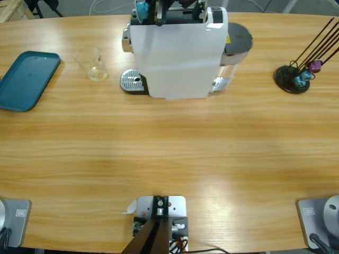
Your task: Pour coffee
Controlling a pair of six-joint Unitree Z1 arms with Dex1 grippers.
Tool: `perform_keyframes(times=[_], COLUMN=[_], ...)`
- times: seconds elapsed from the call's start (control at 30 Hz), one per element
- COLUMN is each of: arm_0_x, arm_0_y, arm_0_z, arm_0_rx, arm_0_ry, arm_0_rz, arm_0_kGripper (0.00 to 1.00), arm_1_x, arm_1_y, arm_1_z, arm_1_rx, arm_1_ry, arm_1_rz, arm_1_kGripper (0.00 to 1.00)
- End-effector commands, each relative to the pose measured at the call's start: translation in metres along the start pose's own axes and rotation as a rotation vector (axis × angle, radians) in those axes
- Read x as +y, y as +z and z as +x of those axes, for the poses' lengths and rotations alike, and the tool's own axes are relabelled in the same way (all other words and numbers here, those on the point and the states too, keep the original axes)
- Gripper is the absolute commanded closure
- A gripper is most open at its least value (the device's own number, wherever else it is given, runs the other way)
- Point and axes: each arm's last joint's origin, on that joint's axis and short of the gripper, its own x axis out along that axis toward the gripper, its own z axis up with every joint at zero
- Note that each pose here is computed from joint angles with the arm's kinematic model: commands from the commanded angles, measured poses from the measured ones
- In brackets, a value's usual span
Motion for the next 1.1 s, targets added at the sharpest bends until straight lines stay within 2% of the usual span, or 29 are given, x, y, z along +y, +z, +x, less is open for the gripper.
perform_keyframes(times=[0.03,0.43,0.47,0.53,0.6,0.7,1.0,1.1], arm_0_x=[-0.003,-0.003,-0.003,-0.003,-0.003,-0.003,-0.003,-0.003], arm_0_y=[-0.009,-0.009,-0.009,-0.009,-0.01,-0.01,-0.01,-0.01], arm_0_z=[0.007,0.007,0.007,0.007,0.007,0.007,0.007,0.007], arm_0_rx=[0.032,0.029,0.029,0.028,0.029,0.029,0.027,0.028], arm_0_ry=[-0.016,-0.015,-0.015,-0.015,-0.015,-0.015,-0.015,-0.016], arm_0_rz=[0.016,0.016,0.016,0.016,0.016,0.017,0.017,0.017], arm_0_kGripper=[0.046,0.046,0.046,0.046,0.046,0.046,0.046,0.046], arm_1_x=[-0.002,0.0,0.0,0.001,0.001,0.001,-0.001,-0.002], arm_1_y=[-0.007,-0.009,-0.009,-0.01,-0.011,-0.012,-0.009,0.013], arm_1_z=[0.021,0.028,0.029,0.03,0.032,0.034,0.026,0.002], arm_1_rx=[0.048,0.065,0.067,0.072,0.081,0.088,0.078,0.01], arm_1_ry=[-0.007,-0.002,-0.001,0.001,0.001,0.002,-0.015,-0.042], arm_1_rz=[0.017,0.042,0.049,0.068,0.078,0.09,0.094,0.076], arm_1_kGripper=[1.0,1.0,0.967,0.765,0.608,0.516,0.509,0.51])
